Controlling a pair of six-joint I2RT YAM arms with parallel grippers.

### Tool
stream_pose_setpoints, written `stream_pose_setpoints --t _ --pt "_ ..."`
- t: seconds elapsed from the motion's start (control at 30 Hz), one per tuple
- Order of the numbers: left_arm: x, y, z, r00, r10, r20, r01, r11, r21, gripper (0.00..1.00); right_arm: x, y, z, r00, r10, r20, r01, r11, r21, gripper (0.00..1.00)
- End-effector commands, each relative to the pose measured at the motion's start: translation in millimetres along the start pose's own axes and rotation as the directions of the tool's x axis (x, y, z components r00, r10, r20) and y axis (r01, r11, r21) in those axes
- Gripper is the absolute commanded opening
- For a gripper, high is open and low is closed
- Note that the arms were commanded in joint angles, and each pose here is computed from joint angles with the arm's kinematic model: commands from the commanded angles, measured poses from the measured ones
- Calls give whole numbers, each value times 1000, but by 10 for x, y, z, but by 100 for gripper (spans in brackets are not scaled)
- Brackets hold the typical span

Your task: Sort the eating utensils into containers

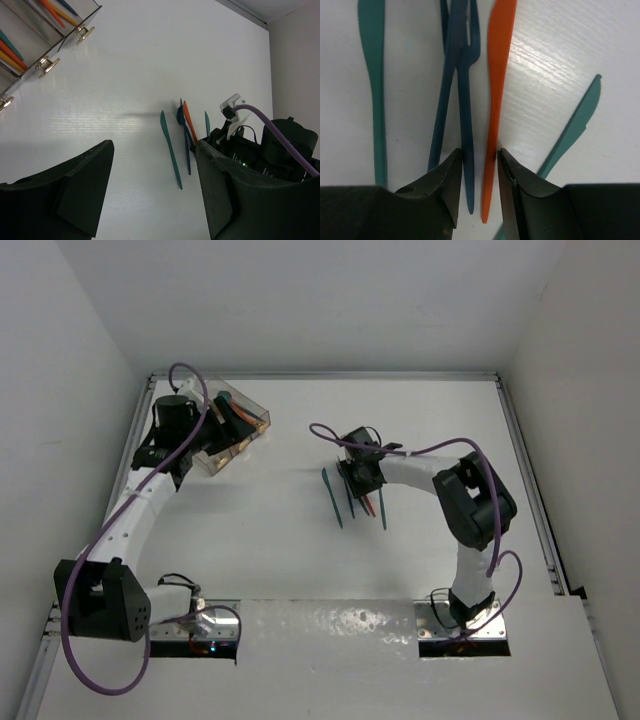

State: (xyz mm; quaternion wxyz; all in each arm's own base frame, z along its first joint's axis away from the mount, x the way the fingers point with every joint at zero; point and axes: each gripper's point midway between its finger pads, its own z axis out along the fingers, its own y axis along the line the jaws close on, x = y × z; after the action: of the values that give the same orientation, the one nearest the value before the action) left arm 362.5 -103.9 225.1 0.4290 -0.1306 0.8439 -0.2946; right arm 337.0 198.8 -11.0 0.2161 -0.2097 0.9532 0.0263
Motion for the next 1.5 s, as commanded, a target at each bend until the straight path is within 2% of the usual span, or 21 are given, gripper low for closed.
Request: stream_pose_setpoints --t 0.0,0.1,0.3,0.43,0.57,0.97,1.03,1.1,1.13,1.27,1.37,1.47 --pt "-10 -120 -87 1000 16 19 -17 999 41 65 63 -216 13 999 -14 -30 18 992 128 34" --pt "26 -109 -98 1000 15 14 -16 999 43 65 14 -316 -74 1000 -13 -13 15 984 179 39" --pt "98 -86 -102 1000 9 1 -9 999 50 65 -169 -257 -219 998 -15 60 6 990 142 41" --pt "112 -95 -110 1000 11 -3 -11 998 54 65 -237 -193 -222 996 -43 76 35 994 103 35" --pt "126 -99 -124 1000 10 -4 -10 998 58 65 -254 -120 -202 995 -62 78 57 997 60 25" --pt "164 -119 -144 1000 14 -14 -13 997 74 65 -104 -32 48 991 -130 -2 130 991 4 23" --pt "177 -128 -144 1000 12 -21 -10 997 83 65 -46 -30 113 990 -139 -27 139 990 0 18" --pt "188 -149 -147 1000 14 -27 -11 996 93 65 -32 -25 131 988 -147 -36 147 989 -5 8" --pt "203 -148 -146 999 13 -32 -10 995 96 65 -28 -22 130 988 -152 -37 152 988 -8 0" --pt "241 -221 -153 999 12 -48 -5 990 144 65 -239 -91 -41 990 -128 51 126 991 41 0" --pt "318 -347 -148 997 3 -75 13 977 211 64 -528 -162 -398 979 -83 188 68 994 85 0" --pt "459 -523 -101 994 19 -106 10 965 262 64 -689 -160 -623 960 -70 271 41 993 112 0"
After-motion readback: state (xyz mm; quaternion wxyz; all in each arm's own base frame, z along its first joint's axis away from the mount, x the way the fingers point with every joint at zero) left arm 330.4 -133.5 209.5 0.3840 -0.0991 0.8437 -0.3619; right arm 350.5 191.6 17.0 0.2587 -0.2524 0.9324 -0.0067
